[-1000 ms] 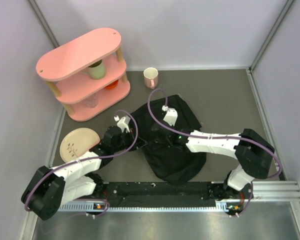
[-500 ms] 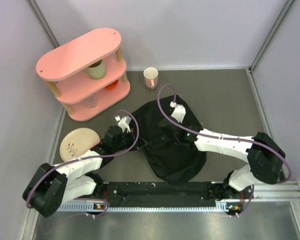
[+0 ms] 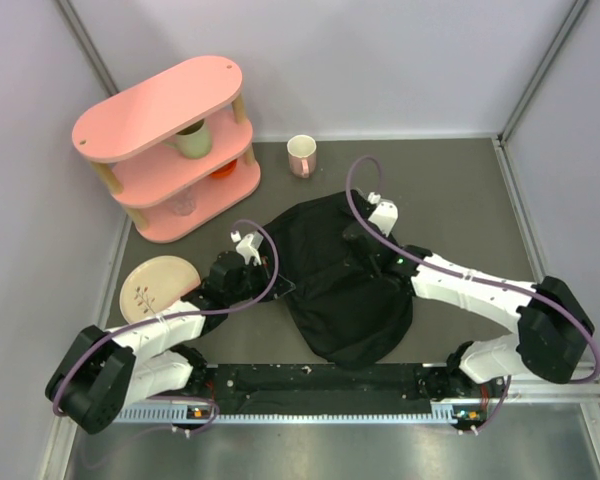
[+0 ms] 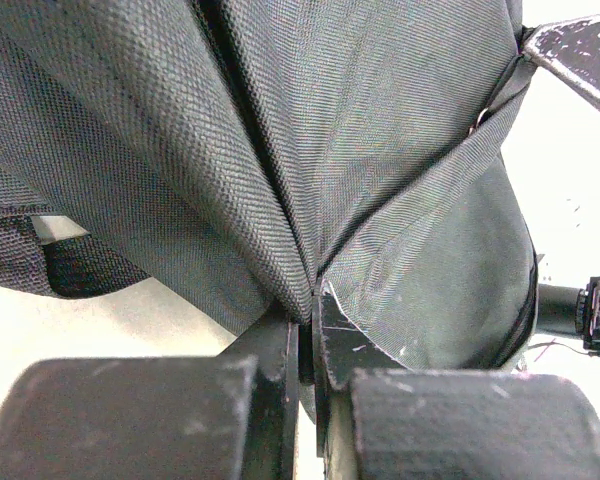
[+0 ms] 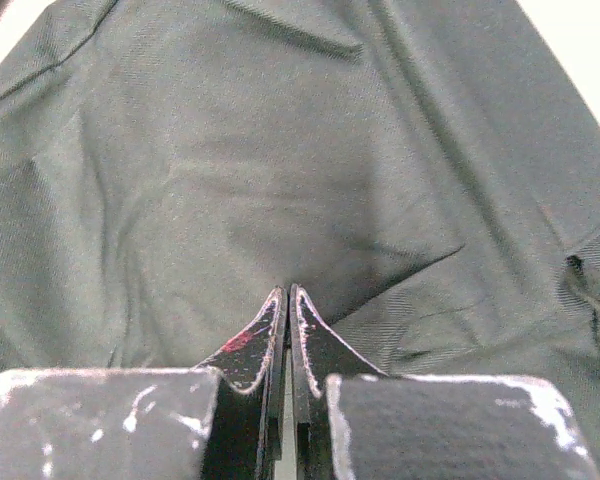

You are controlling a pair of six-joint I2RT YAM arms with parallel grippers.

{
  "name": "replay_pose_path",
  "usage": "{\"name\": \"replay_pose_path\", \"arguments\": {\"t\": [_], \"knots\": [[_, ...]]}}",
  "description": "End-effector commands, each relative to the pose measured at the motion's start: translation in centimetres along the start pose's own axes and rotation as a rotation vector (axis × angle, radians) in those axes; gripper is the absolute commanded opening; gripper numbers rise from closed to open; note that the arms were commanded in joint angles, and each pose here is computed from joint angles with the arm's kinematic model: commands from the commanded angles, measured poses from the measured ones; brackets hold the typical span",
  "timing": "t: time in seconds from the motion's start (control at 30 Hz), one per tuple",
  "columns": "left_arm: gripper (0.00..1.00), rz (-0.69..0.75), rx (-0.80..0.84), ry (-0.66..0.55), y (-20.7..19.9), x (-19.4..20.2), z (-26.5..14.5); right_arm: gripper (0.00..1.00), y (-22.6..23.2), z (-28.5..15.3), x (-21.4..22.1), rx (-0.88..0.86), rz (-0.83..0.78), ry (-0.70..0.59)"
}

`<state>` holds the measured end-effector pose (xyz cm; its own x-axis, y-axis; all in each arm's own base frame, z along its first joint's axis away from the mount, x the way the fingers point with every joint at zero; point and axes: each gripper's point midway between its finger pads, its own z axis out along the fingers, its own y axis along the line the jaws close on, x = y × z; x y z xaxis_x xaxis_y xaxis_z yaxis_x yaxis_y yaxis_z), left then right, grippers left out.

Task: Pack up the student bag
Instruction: Zip the student bag at the center of the board.

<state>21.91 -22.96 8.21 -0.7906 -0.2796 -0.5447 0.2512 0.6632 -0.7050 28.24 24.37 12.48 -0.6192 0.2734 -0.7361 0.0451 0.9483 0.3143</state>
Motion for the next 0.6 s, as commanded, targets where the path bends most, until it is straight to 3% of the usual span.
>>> {"name": "replay_pose_path", "arguments": {"t": [0.0,0.57], "knots": [[0.0,0.031,-0.035,0.006,1.0,0.3,-0.2,0.0,-1.9,-0.6,-3.0,0.04,0.016,-0.091],[0.0,0.024,-0.068,-0.017,1.5,0.1,-0.8,0.0,-9.0,0.7,-4.9,0.17,0.085,-0.112]]}}
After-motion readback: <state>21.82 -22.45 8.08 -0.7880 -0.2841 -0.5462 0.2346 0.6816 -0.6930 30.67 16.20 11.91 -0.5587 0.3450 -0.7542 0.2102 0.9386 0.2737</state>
